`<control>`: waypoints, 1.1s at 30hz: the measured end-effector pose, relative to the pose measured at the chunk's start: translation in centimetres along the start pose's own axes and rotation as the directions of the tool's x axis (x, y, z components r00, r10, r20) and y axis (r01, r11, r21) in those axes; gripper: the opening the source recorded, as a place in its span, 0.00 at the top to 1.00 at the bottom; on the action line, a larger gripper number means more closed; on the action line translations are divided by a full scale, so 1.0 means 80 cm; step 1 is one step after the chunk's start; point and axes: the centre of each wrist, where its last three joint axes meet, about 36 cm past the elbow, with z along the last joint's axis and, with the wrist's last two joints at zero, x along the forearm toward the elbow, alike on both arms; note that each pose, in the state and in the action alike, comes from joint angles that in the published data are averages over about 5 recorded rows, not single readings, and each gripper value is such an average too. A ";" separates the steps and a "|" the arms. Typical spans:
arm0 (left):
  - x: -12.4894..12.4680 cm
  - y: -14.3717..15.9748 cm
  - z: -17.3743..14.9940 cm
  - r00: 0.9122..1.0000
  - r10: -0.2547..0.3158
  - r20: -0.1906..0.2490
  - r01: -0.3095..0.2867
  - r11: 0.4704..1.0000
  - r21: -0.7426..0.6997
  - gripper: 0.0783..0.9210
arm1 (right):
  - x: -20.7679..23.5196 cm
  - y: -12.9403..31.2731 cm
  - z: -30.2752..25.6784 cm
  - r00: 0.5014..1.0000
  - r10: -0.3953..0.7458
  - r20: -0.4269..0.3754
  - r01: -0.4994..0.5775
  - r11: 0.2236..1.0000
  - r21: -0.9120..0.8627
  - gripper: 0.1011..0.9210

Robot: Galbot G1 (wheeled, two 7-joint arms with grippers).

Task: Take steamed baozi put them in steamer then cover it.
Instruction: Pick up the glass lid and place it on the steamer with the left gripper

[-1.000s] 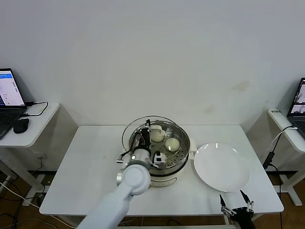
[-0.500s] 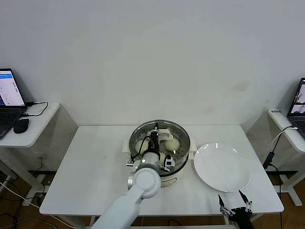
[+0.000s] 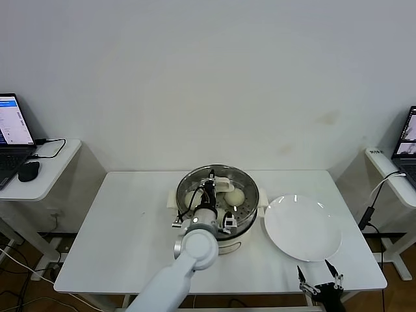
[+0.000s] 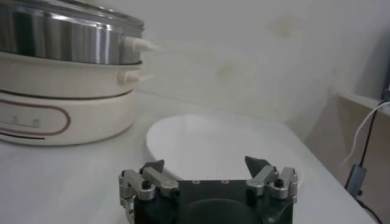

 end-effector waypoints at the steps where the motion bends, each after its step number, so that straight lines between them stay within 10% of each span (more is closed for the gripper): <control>1: 0.000 -0.001 0.000 1.000 0.001 0.000 -0.001 1.000 0.001 0.91 | 0.000 0.001 0.000 1.000 -0.001 0.001 0.001 1.000 -0.001 0.12; 23: -0.003 -0.007 -0.007 1.000 -0.002 0.000 0.002 1.000 0.018 0.91 | -0.001 0.002 0.001 1.000 -0.011 0.001 0.011 1.000 -0.001 0.12; 33: 0.006 -0.004 -0.003 1.000 -0.021 0.001 0.020 0.999 0.043 0.62 | -0.002 0.005 0.001 1.000 -0.017 0.001 0.017 1.000 -0.001 0.12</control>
